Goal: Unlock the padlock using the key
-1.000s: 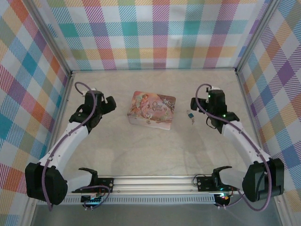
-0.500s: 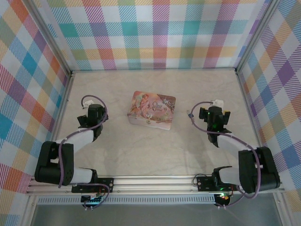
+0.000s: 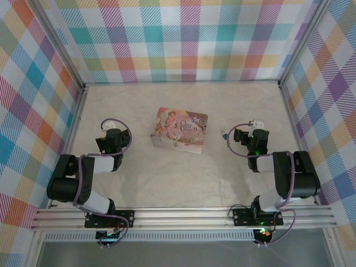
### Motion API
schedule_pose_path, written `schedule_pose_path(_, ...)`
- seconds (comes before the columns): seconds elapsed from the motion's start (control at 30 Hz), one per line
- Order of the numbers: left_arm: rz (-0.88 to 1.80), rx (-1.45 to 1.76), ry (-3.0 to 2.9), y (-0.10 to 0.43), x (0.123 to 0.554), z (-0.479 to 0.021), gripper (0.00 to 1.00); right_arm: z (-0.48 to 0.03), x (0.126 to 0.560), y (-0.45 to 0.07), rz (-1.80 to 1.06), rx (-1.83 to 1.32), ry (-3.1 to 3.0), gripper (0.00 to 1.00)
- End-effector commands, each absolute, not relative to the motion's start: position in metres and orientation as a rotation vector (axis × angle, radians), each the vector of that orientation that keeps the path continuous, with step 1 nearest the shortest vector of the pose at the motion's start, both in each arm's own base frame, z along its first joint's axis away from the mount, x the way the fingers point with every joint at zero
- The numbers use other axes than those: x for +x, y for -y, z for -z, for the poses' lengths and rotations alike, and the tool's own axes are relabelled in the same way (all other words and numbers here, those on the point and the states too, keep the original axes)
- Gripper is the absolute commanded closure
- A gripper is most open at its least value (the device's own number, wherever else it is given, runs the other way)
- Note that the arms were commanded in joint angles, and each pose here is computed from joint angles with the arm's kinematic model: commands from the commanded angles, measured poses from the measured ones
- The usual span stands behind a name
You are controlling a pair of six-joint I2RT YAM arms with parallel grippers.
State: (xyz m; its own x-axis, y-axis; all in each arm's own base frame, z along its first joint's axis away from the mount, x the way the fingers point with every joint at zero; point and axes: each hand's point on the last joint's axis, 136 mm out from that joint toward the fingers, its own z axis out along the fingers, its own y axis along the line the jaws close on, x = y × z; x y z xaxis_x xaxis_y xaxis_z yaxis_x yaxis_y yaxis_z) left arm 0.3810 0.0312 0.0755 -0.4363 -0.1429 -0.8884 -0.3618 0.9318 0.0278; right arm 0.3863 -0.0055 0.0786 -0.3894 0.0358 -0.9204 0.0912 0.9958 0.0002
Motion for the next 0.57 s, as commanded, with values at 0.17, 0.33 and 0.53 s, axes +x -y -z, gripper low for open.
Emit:
schedule_pose_path(0.17, -0.150, -0.206, -1.906, -0.007, 0.387, -0.086, 0.00, -0.094, 0.396, -0.002, 0.000, 0.087, -1.919, 0.00)
schedule_pose_path(0.33, -0.157, -0.213, -1.939, -0.007, 0.392, -0.084, 0.00, -0.094, 0.397, -0.003, -0.001, 0.084, -1.920, 0.00)
schedule_pose_path(0.53, -0.161, -0.210, -1.937, -0.007, 0.391, -0.084, 0.00, -0.093, 0.397, -0.002, -0.001, 0.086, -1.927, 0.00)
